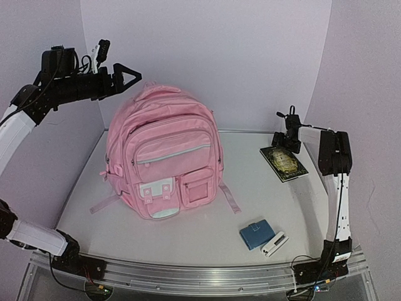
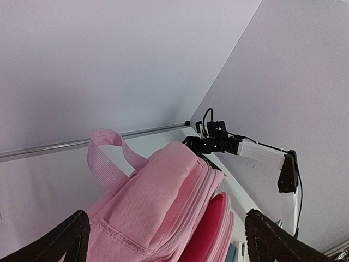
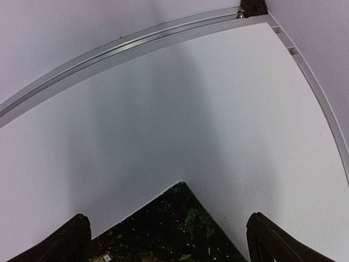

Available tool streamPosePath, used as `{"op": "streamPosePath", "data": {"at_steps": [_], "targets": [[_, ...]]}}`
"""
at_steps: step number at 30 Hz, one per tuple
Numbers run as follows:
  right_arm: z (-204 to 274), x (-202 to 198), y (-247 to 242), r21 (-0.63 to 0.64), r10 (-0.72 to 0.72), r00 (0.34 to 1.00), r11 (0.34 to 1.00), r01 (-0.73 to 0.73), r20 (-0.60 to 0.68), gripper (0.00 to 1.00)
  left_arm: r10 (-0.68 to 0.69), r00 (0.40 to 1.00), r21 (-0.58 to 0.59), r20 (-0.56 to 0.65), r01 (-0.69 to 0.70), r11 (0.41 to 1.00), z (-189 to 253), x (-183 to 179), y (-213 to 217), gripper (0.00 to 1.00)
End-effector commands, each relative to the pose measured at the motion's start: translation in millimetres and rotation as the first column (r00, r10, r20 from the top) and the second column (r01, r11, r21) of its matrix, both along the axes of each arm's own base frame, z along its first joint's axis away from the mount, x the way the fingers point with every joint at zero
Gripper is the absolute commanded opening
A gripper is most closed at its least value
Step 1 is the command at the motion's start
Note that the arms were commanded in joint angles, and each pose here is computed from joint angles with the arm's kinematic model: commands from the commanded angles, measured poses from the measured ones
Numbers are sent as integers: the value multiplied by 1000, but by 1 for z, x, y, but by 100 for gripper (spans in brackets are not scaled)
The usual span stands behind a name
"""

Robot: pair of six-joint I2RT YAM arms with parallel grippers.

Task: Pack the student bag
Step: Move the book to the center of the board.

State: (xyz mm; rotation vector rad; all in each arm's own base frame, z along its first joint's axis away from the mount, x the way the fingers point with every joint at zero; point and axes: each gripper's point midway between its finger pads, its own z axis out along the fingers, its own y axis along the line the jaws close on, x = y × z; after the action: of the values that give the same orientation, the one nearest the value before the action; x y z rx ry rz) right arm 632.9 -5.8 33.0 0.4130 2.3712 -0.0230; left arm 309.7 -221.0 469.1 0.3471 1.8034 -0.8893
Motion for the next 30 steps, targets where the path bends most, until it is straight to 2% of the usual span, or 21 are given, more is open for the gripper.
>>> {"op": "streamPosePath", "data": {"at_steps": [1, 7, 14, 21, 25, 30], "targets": [[4, 12, 3, 8, -23, 999, 1000, 23, 26, 98, 20, 999, 0, 34, -20, 1000, 12, -11, 9, 100], [-7, 3, 5, -6, -21, 1000, 1000, 21, -22, 97, 32, 999, 8, 40, -33, 999, 8, -13, 13, 100], [-29, -29, 31, 29, 59, 992, 998, -56, -114, 93, 13, 999, 8, 39, -14, 1000, 9, -18, 11, 100], [-21, -58, 70, -5, 112, 984, 994, -114, -135, 92, 0, 999, 6, 42, 0, 1000, 7, -28, 14, 100], [-19, -81, 87, -26, 107, 983, 993, -112, -147, 91, 42, 999, 19, 30, -42, 999, -5, -36, 26, 100], [-7, -110, 109, 6, 111, 986, 994, -111, -124, 91, 116, 993, 45, -22, -115, 992, -30, -49, 46, 100]]}}
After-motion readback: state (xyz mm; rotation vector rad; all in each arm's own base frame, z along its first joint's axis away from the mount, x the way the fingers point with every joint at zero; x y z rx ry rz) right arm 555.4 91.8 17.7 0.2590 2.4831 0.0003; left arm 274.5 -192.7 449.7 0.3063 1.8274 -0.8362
